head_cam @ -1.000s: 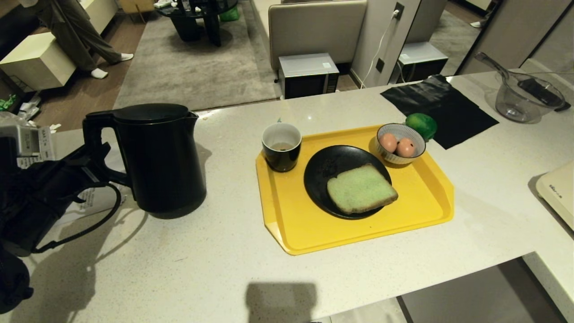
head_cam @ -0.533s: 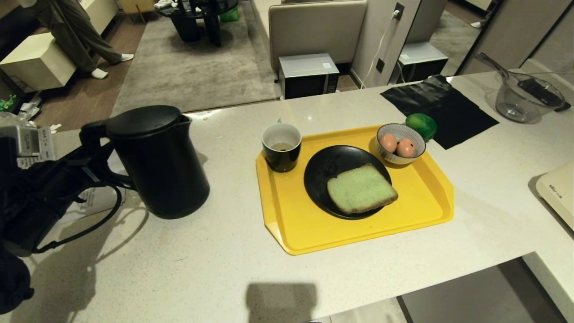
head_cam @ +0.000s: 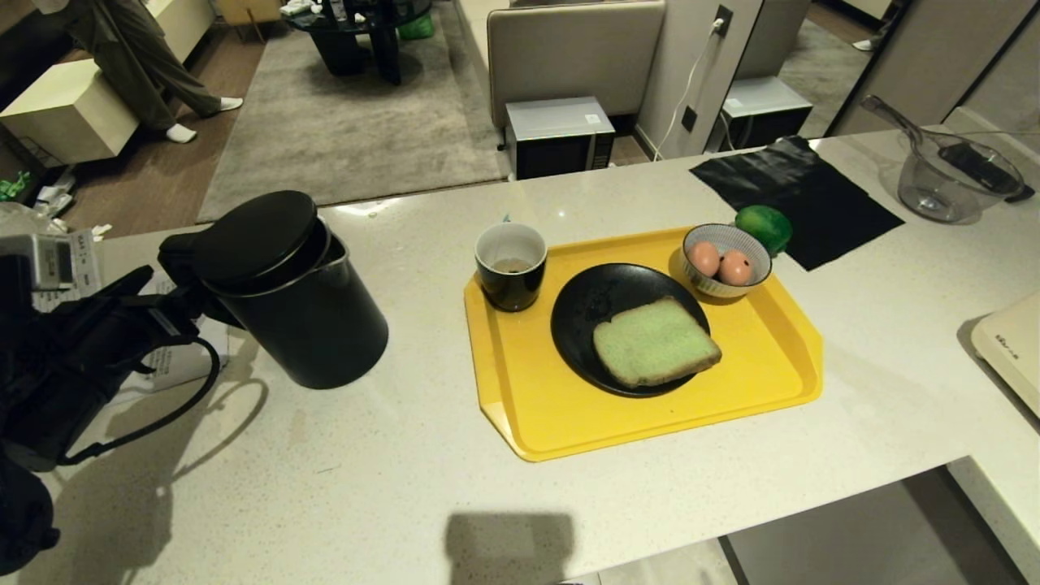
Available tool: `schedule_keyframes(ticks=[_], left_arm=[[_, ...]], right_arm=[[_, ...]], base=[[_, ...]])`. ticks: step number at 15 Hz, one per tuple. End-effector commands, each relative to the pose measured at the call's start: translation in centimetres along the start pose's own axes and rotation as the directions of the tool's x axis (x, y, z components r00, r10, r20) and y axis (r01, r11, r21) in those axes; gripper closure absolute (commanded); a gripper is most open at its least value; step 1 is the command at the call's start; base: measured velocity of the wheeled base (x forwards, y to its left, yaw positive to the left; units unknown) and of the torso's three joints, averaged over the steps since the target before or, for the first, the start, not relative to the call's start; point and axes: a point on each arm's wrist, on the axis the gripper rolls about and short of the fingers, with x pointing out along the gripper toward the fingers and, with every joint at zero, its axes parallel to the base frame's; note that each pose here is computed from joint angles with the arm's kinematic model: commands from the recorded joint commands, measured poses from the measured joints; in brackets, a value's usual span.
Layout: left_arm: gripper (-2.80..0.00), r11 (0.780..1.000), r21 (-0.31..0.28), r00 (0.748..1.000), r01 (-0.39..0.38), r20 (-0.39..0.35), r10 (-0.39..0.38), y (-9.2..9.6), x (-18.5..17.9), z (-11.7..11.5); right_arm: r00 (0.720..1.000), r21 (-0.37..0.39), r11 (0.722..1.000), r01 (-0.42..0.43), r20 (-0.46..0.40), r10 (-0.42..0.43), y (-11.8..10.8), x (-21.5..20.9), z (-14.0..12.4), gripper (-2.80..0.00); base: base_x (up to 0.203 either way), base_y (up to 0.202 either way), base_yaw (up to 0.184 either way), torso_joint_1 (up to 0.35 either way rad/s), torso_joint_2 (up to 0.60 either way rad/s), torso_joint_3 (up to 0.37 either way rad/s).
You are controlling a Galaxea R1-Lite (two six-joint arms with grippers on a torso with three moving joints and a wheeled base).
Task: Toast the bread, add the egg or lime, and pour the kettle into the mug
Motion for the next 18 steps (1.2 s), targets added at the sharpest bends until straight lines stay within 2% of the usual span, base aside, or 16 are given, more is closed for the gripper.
schedule_keyframes(ticks=[1,6,7,13,18], left_arm=[[-2.80,1.000,-0.006,1.000,0.012,-0.010,-0.012,-0.4,-0.4,-0.2],[-2.80,0.999,-0.020,0.998,0.040,-0.042,-0.040,-1.6,-1.9,-0.4],[0.00,0.999,-0.022,0.998,0.041,-0.049,-0.042,-1.8,-2.3,-0.4],[0.00,0.998,-0.021,0.998,0.059,-0.024,-0.059,-2.6,-4.4,0.9],[0.00,0.994,-0.005,0.992,0.109,0.057,-0.109,-4.0,-5.8,3.1]], right_arm=[[1.000,-0.001,1.000,-0.001,-0.026,0.001,0.0,0.2,-0.7,0.00],[1.000,-0.001,1.000,-0.001,-0.026,0.001,0.0,0.2,-0.7,0.00],[1.000,-0.001,1.000,-0.001,-0.027,0.001,0.0,0.2,-0.7,0.00],[1.000,-0.001,1.000,-0.001,-0.025,0.001,0.0,0.2,-0.7,0.00],[1.000,-0.001,1.000,-0.001,-0.026,0.001,0.0,0.2,-0.7,0.00]], base=[[0.000,0.000,0.000,0.000,0.00,0.000],[0.000,0.000,0.000,0.000,0.00,0.000],[0.000,0.000,0.000,0.000,0.00,0.000],[0.000,0.000,0.000,0.000,0.00,0.000],[0.000,0.000,0.000,0.000,0.00,0.000]])
